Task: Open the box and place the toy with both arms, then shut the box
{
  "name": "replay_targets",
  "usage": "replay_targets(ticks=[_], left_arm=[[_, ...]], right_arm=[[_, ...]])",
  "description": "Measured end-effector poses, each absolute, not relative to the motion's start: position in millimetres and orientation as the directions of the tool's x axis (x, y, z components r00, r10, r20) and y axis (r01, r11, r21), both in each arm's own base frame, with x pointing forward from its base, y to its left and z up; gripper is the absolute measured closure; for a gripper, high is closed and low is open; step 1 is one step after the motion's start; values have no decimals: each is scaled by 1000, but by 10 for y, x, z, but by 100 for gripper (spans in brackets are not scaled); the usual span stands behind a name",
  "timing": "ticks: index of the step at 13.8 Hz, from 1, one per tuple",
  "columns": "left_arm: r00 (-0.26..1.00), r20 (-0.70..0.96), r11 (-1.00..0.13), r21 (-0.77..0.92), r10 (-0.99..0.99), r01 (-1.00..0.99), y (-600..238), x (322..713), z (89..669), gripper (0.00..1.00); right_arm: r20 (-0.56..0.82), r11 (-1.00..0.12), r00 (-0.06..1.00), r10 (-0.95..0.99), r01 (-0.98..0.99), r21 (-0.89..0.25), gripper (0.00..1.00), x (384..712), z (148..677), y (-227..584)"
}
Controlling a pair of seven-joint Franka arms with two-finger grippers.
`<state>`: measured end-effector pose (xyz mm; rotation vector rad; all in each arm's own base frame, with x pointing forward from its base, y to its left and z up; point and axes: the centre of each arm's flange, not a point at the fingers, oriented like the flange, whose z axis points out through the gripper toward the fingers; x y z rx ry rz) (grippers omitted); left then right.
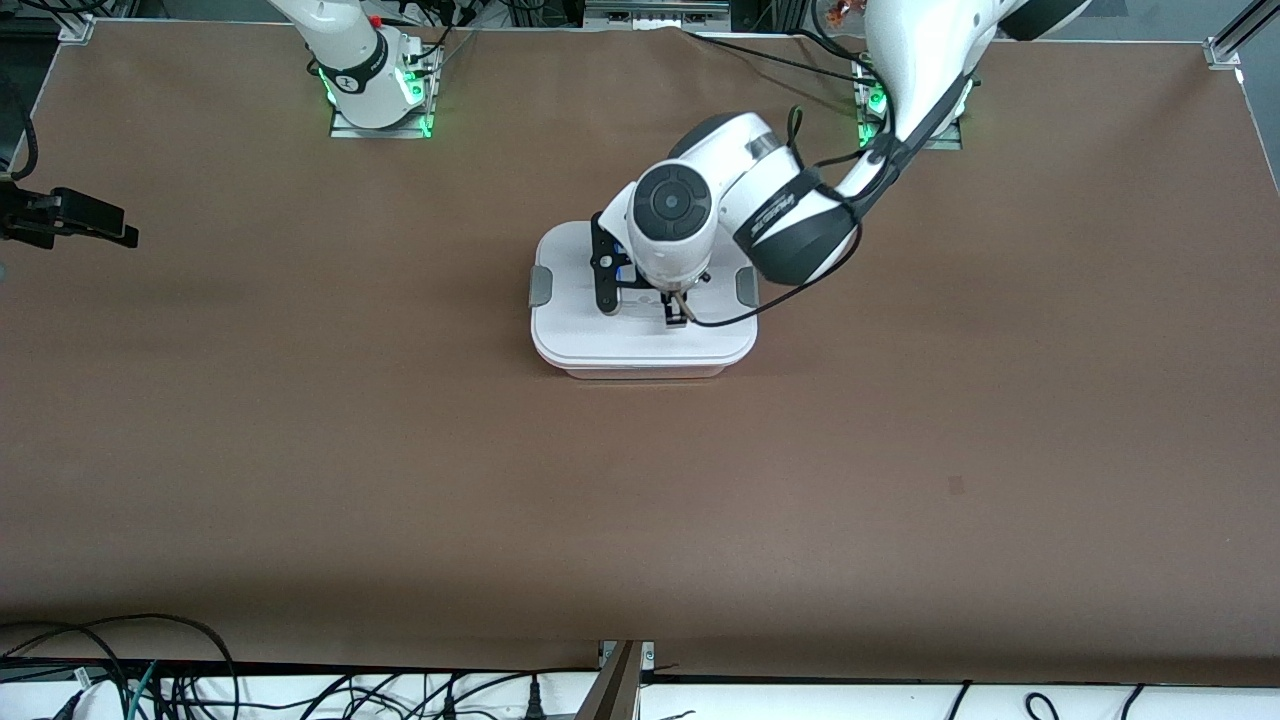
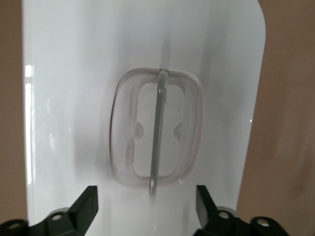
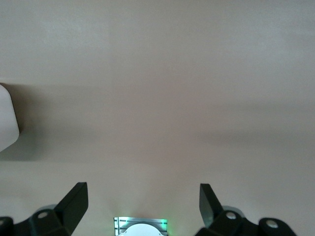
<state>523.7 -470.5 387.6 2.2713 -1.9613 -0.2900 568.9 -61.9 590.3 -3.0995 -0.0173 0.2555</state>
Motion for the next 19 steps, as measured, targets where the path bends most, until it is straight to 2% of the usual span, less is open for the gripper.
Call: replay_targets(ticks=[1, 6, 9, 12, 16, 19], left_arm=[[175, -74, -187, 206, -982, -961, -4664, 5223, 4031, 0], [440, -123, -452, 95, -890, -887, -4105, 5303, 4956, 0], [593, -82, -596, 19, -801, -803, -3238, 5615, 5589, 0], [721, -47, -721, -25, -691, -693, -2287, 5896, 5963, 0], [927, -43, -925, -70, -372, -374, -1686, 5943, 6095, 0], [985, 54, -985, -66, -162, -158, -1447, 5811, 6165, 0]], right_arm=[[-162, -999, 987, 14, 8, -32, 0, 5691, 5904, -619], [-158, -999, 987, 14, 9, -32, 0, 5697, 5907, -619], [-158, -999, 987, 14, 9, -32, 0, 5699, 5904, -618], [-162, -999, 987, 14, 9, -32, 0, 5712, 5876, -619], [-167, -999, 986, 21, 16, -33, 0, 5750, 5819, -579], [-170, -999, 985, 22, 17, -33, 0, 5762, 5797, -574]])
